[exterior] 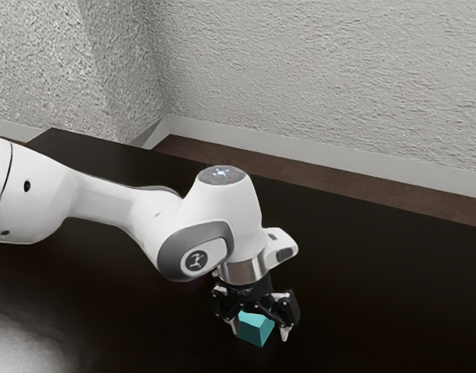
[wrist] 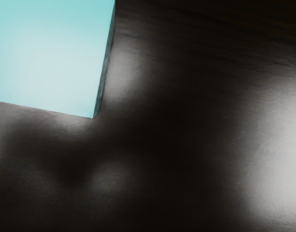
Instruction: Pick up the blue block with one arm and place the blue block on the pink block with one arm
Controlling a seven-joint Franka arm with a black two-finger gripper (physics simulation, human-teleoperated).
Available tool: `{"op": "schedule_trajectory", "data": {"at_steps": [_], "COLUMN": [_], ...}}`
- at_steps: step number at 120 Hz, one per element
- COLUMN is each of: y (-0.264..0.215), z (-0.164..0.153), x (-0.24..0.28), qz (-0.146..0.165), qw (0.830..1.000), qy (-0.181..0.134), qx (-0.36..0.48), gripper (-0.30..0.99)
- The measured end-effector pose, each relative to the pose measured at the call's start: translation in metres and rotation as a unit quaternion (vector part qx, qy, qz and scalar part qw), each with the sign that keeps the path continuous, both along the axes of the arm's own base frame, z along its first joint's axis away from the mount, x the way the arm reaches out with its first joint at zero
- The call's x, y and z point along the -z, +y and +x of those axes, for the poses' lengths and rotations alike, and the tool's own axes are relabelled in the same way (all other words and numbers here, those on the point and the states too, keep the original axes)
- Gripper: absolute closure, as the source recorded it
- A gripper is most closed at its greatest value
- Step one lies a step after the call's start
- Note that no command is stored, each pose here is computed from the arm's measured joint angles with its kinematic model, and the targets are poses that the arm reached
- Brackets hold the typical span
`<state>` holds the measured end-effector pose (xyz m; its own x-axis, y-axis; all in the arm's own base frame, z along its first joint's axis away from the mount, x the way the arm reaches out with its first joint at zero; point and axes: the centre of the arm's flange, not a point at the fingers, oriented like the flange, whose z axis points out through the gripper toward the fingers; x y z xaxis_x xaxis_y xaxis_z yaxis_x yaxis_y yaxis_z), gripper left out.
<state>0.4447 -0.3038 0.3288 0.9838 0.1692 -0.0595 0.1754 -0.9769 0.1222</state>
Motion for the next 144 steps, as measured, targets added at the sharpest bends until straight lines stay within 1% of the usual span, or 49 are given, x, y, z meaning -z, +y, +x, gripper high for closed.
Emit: {"op": "schedule_trajectory", "data": {"at_steps": [12,29,45,55,76,88,94,114,129,144], "y": [0.007,0.024,0.051,0.059,0.067,0.073,0.074,0.074,0.073,0.072], "z": [0.024,0.039,0.055,0.06,0.07,0.071,0.07,0.068,0.068,0.068], "x": [0.013,0.016,0.026,0.029,0.033,0.041,0.042,0.044,0.055,0.066], "qz": [-0.004,-0.007,0.005,0.007,-0.023,-0.03,-0.026,0.006,0.016,0.02], "qw": [1.0,0.999,0.998,0.996,0.998,0.998,0.998,0.993,0.991,0.989], "qy": [-0.002,-0.013,-0.019,-0.022,-0.012,-0.004,-0.005,-0.017,-0.012,-0.007], "qx": [0.007,0.033,0.067,0.087,0.061,0.052,0.06,0.113,0.135,0.148], "gripper": [0.0,0.0,0.0,0.0,0.0,0.0,0.0,0.0,0.0,0.0]}}
